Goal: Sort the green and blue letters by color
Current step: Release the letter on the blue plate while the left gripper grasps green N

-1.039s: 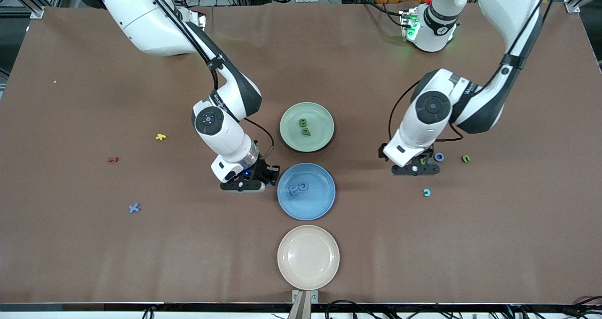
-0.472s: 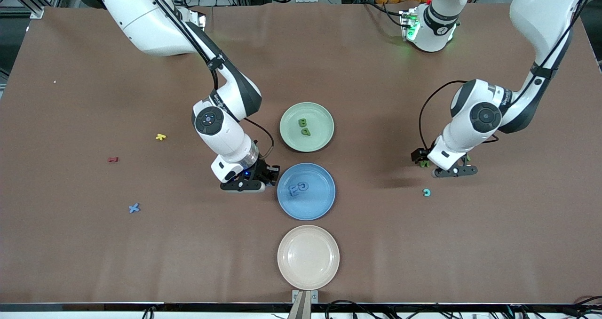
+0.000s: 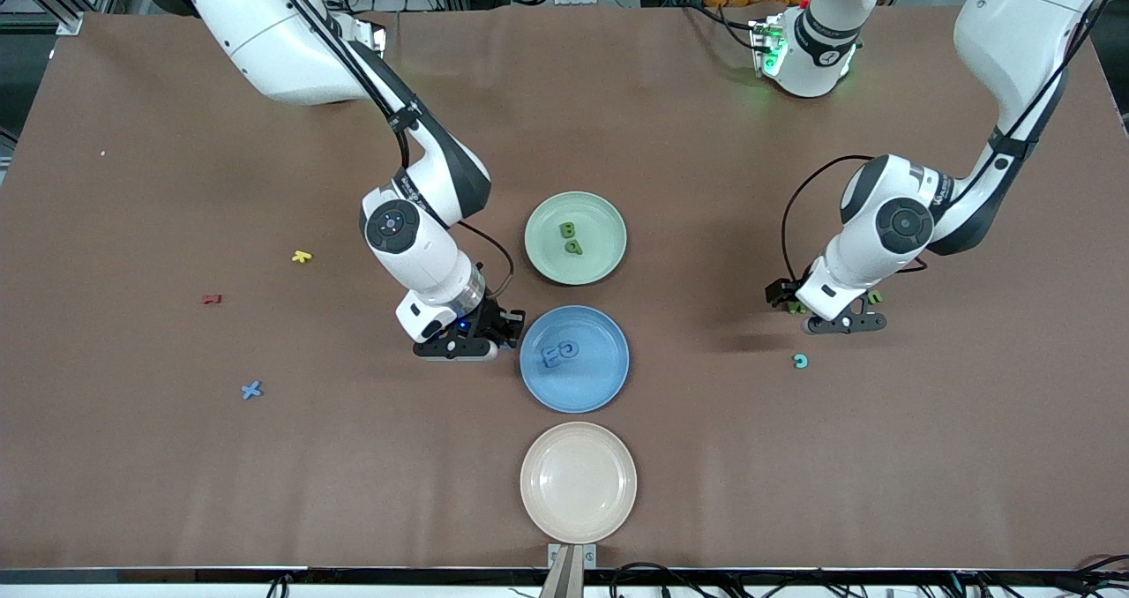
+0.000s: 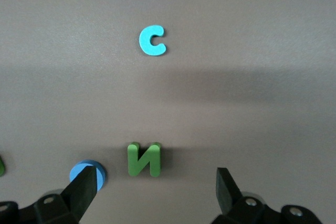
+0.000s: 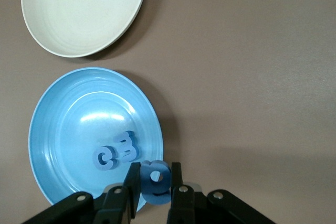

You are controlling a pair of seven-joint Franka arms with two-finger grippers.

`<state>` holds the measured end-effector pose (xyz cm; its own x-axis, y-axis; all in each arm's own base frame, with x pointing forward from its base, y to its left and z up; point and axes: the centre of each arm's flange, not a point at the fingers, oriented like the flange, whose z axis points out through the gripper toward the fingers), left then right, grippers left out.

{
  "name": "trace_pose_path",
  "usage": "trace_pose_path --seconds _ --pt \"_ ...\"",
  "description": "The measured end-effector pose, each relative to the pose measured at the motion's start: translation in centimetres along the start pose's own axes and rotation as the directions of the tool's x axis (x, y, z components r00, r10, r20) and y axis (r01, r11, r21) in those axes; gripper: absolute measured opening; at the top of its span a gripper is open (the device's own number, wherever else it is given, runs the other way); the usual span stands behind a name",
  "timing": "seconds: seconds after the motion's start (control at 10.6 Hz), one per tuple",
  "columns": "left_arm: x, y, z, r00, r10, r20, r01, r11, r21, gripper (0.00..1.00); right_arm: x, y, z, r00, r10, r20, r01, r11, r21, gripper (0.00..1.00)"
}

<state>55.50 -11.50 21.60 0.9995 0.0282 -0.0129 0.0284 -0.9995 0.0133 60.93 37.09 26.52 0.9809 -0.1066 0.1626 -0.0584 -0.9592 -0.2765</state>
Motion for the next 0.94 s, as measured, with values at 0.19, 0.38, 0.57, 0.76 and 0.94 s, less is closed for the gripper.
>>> trace_pose_path --seconds 0.19,0.38,0.57,0.76,0.94 --pt "0.1 -1.0 1.5 1.0 0.022 -0.002 -0.022 1.0 0.007 1.0 0.0 0.0 0.1 1.0 0.0 0.001 0.0 1.0 -0.001 0.26" --pt "0.3 -1.7 2.6 1.0 0.018 0.004 -0.018 1.0 -0.004 0.98 0.0 0.0 0.1 1.0 0.0 0.001 0.0 1.0 -0.001 0.26" --pt "0.1 -1.3 2.9 1.0 0.024 0.01 -0.024 1.0 -0.011 0.95 0.0 0.1 0.2 1.0 -0.021 -0.013 0.021 1.0 0.002 0.26" --pt "-0.1 -1.0 3.3 0.999 0.029 0.018 -0.029 0.999 -0.014 0.9 -0.8 0.6 4.0 0.99 -0.131 -0.048 0.13 0.991 -0.024 0.26" --pt "-0.3 -0.9 3.7 0.999 0.031 0.032 -0.031 0.999 -0.011 0.89 -1.5 0.7 6.4 0.987 -0.152 -0.043 0.151 0.988 -0.03 0.26"
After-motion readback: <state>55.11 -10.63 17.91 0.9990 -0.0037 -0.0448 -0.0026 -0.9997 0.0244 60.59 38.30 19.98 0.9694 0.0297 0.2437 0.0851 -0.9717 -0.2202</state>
